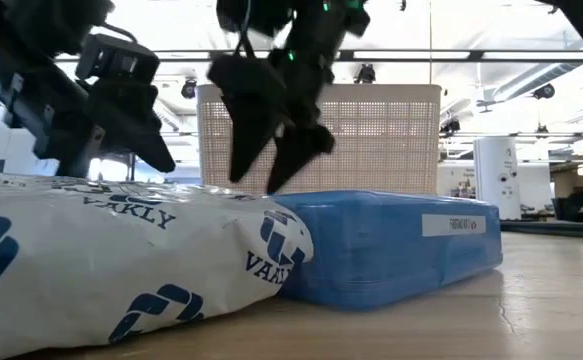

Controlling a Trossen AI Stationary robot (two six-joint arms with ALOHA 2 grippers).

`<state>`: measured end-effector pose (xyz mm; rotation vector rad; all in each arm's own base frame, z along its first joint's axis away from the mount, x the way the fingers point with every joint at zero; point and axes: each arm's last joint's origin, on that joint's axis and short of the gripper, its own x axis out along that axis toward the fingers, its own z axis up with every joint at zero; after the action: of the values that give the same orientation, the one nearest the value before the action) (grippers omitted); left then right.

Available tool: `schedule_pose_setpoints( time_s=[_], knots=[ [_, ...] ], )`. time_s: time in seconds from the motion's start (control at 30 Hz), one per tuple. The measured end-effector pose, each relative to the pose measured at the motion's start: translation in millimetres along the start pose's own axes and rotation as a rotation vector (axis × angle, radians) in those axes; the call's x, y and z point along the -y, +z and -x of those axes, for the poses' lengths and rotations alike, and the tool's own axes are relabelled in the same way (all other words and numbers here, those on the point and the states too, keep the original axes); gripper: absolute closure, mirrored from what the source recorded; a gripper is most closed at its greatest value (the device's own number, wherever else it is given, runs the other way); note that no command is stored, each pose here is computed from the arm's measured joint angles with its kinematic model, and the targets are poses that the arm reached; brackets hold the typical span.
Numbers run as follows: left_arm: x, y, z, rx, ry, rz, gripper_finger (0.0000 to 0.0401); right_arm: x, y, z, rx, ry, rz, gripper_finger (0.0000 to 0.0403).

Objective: Pick & place medical supplies in basket/bin
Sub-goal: Put the red medicine box into the white bin

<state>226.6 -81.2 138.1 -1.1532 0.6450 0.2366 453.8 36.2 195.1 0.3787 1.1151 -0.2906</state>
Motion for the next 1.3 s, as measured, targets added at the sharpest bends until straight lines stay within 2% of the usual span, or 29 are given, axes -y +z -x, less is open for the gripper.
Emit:
schedule_pose_setpoints(
  time_s=[0.1, 0.23, 0.47, 0.57, 0.7, 0.97, 1.13, 1.3],
  knots=[
    [1.3, -6.3, 1.2, 0.036, 0.003, 0.037, 0.0079, 10.8, -4.9, -9.8, -0.051, 0.019, -0.057, 0.0076],
    [0.8, -6.8, 1.4, 0.094, 0.012, 0.080, 0.0079, 19.4, -13.1, -28.1, -0.067, 0.099, -0.148, 0.0076],
    [-6.6, -9.0, -7.6, 0.116, 0.047, 0.155, 0.0079, 24.2, -24.3, -48.1, -0.033, 0.177, -0.300, 0.0076],
    [-8.2, -10.6, -15.2, 0.126, 0.027, 0.194, 0.0079, 25.7, -27.1, -51.3, -0.023, 0.199, -0.332, 0.0076],
    [-9.3, -12.7, -27.0, 0.138, -0.027, 0.201, 0.0079, 25.6, -30.8, -53.9, -0.030, 0.227, -0.345, 0.0076],
    [-13.3, -16.1, -44.0, 0.148, 0.016, 0.223, 0.0079, 22.8, -33.0, -54.3, -0.052, 0.259, -0.319, 0.0076],
    [-11.6, -14.9, -44.8, 0.162, 0.027, 0.228, 0.0079, 16.9, -33.2, -54.8, -0.055, 0.316, -0.280, 0.0076],
    [-1.2, -11.3, -39.8, 0.226, -0.015, 0.202, 0.0079, 13.1, -33.2, -55.0, -0.056, 0.360, -0.258, 0.0076]
  ],
)
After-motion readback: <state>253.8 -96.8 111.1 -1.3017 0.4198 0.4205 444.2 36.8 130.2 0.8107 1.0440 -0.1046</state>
